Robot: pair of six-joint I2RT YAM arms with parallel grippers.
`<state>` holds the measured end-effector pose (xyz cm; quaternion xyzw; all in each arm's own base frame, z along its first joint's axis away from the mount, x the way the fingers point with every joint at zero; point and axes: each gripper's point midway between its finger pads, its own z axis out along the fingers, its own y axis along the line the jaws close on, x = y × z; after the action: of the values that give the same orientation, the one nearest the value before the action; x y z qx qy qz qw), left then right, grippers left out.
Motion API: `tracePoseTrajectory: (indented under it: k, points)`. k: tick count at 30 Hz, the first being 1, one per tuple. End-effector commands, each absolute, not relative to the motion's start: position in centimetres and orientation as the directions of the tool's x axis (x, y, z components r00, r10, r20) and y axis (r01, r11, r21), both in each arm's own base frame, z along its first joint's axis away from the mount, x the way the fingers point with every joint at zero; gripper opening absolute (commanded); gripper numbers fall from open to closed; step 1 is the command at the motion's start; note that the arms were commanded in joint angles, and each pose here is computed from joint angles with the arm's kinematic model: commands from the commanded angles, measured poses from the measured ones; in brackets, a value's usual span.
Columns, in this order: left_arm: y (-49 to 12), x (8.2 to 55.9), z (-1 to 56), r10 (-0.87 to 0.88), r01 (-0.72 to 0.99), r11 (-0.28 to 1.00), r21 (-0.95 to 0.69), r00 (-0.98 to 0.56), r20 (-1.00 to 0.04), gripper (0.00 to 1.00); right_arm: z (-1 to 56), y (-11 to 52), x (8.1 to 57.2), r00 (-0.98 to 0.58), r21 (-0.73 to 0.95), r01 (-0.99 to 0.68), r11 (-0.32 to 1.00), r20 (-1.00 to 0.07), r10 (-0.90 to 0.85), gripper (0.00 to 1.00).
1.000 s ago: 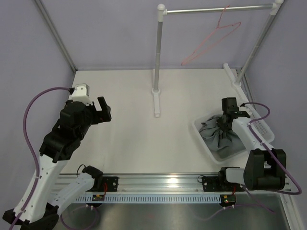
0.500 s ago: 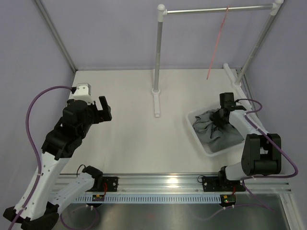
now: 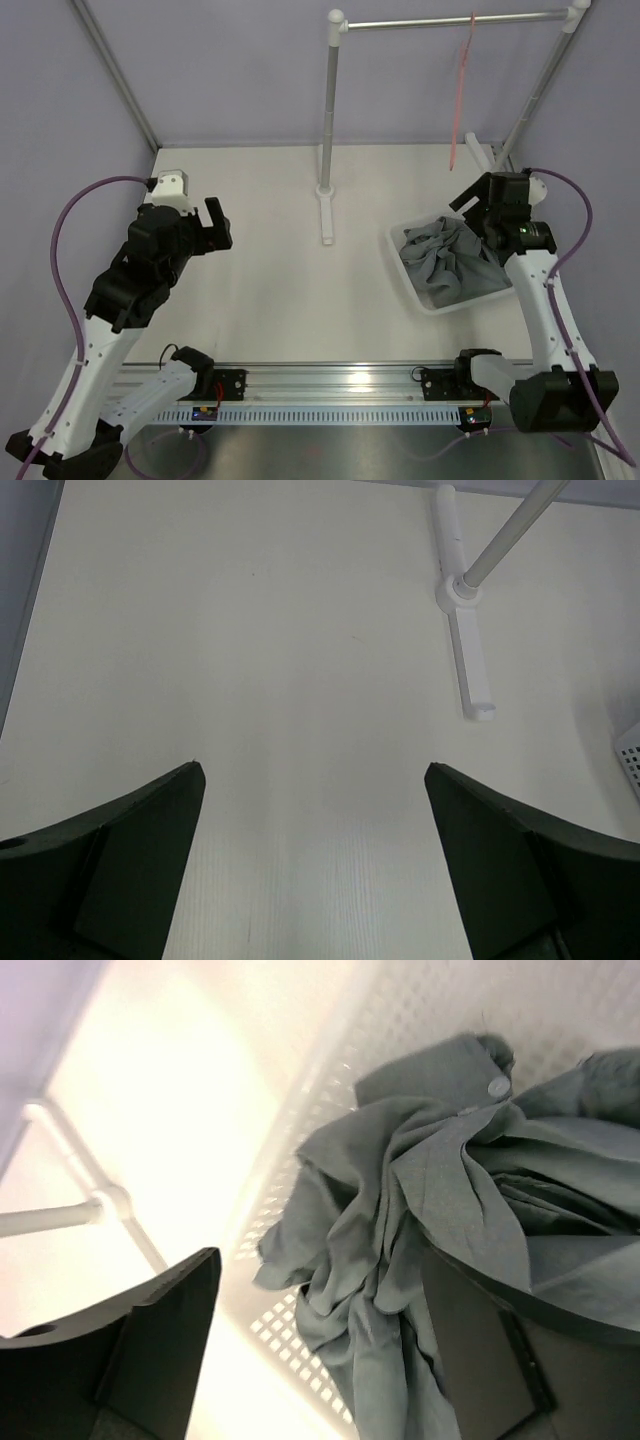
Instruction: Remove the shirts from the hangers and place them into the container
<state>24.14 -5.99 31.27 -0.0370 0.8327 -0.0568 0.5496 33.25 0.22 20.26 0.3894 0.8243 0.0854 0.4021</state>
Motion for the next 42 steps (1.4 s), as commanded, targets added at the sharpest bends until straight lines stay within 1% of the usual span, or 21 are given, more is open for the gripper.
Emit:
tracePoseTrajectory:
  k: [1,3,4,5,7,8,11,14,19,22,25,30,34,42]
  points:
    - [-5.7,24.6,34.5,-0.138,0.004,0.989,-0.146,-0.308,-0.941,0.99,26.2,-1.1,30.4,-0.357,0.391,0.491,0.778,-0.725,0.589,0.93]
    - [-5.7,24.5,34.9,-0.134,0.012,0.989,-0.144,-0.300,-0.945,0.99,29.5,-1.4,29.2,-0.324,0.382,0.446,0.809,-0.774,0.544,0.94]
    - [-5.6,24.3,35.4,-0.135,0.015,0.989,-0.146,-0.288,-0.948,0.99,31.7,-1.9,28.0,-0.285,0.363,0.419,0.832,-0.817,0.501,0.95]
    - [-5.5,24.2,35.8,-0.134,0.018,0.989,-0.145,-0.280,-0.951,0.99,34.5,-2.1,27.2,-0.228,0.372,0.392,0.841,-0.847,0.480,0.95]
    - [-5.3,23.9,36.7,-0.132,0.024,0.989,-0.143,-0.255,-0.958,0.99,38.3,-2.9,24.9,-0.136,0.343,0.353,0.870,-0.901,0.411,1.00]
    - [-5.2,23.8,37.1,-0.131,0.023,0.990,-0.141,-0.247,-0.960,0.99,41.1,-3.0,23.7,-0.071,0.343,0.320,0.883,-0.921,0.384,1.00]
    - [-4.6,23.3,38.6,-0.126,0.024,0.991,-0.134,-0.205,-0.971,0.99,46.6,-3.7,20.1,0.084,0.309,0.270,0.912,-0.951,0.297,0.99]
    - [-4.1,22.5,40.1,-0.126,0.027,0.991,-0.132,-0.161,-0.979,0.99,49.6,-4.0,16.8,0.173,0.269,0.245,0.931,-0.957,0.231,0.99]
    - [-2.7,21.5,41.6,-0.114,-0.004,0.993,-0.114,-0.105,-0.988,0.99,51.1,-3.9,12.6,0.260,0.211,0.210,0.955,-0.953,0.153,0.99]
    - [-1.8,20.9,41.9,-0.148,-0.043,0.989,-0.145,-0.080,-0.986,0.99,50.2,-3.8,11.4,0.260,0.175,0.200,0.964,-0.958,0.120,1.00]
    - [-1.8,20.5,41.6,-0.178,-0.043,0.984,-0.175,-0.076,-0.981,0.99,49.2,-3.6,10.6,0.265,0.169,0.190,0.967,-0.957,0.116,1.00]
    - [-1.7,20.2,40.1,-0.164,-0.043,0.986,-0.160,-0.094,-0.982,0.99,48.3,-3.8,9.3,0.295,0.183,0.194,0.964,-0.948,0.121,0.99]
    - [-2.1,20.4,38.8,-0.151,-0.030,0.988,-0.148,-0.121,-0.981,0.99,48.2,-3.4,9.0,0.317,0.188,0.169,0.968,-0.940,0.127,1.00]
    - [-2.3,20.3,38.3,-0.135,-0.013,0.991,-0.134,-0.132,-0.982,0.99,47.8,-3.1,9.0,0.318,0.195,0.149,0.969,-0.938,0.140,0.99]
